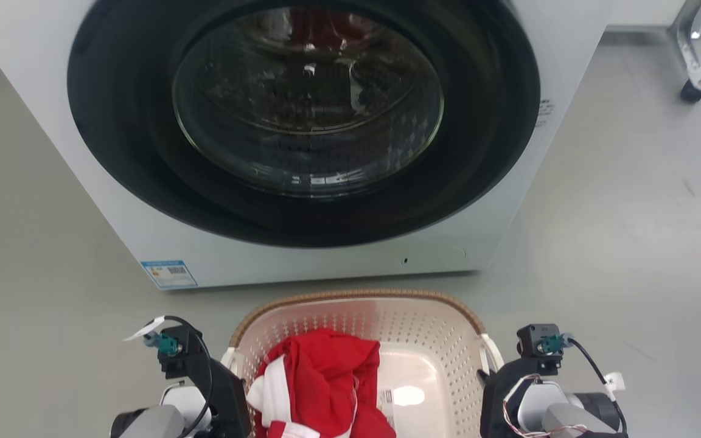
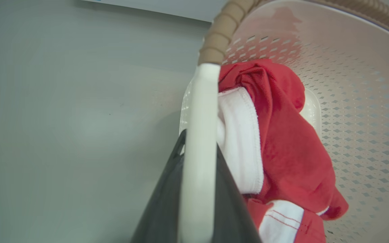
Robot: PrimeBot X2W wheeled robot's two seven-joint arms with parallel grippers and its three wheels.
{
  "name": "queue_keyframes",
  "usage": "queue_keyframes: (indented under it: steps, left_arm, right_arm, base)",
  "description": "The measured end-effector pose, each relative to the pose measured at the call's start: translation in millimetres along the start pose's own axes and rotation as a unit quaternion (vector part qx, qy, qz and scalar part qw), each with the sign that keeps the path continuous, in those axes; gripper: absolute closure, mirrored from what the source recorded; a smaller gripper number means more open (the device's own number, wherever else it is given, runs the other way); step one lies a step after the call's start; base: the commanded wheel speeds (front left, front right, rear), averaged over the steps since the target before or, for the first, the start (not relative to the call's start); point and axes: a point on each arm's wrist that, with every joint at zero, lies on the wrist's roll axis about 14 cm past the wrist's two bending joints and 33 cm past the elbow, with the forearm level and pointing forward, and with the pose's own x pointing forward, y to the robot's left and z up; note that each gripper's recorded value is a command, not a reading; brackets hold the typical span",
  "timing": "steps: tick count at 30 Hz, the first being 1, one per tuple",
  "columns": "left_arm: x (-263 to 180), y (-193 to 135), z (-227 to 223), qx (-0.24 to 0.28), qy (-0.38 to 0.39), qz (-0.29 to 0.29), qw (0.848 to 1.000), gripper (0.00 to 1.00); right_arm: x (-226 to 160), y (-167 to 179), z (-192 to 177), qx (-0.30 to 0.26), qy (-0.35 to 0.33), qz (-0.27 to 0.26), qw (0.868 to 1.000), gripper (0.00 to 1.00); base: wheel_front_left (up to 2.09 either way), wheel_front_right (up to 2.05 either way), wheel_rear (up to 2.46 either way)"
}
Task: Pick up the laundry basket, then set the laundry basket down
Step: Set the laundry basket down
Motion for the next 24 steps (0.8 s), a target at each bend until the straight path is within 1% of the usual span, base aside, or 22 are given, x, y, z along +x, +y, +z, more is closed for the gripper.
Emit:
queue_keyframes:
  steps: [9,18,24]
  left_arm:
    - [25.7,11.8,10.0,0.006,-0.007,0.009,1.0,1.0]
    - [53.6,28.4,8.1,0.001,0.001,0.023,1.0,1.0]
    - [74.0,37.2,7.9,0.002,0.006,0.028,1.0,1.0]
  right_arm:
    - [30.3,-3.1,9.8,-0.014,-0.003,-0.002,1.0,1.0]
    - [64.6,-6.8,7.3,-0.025,0.013,0.001,1.0,1.0]
    - [87.5,-11.9,-1.4,-0.022,0.026,0.0,0.999,1.0]
  base:
    - [0.0,0.0,0.0]
    - [0.0,0.0,0.0]
    - [0.0,0.0,0.0]
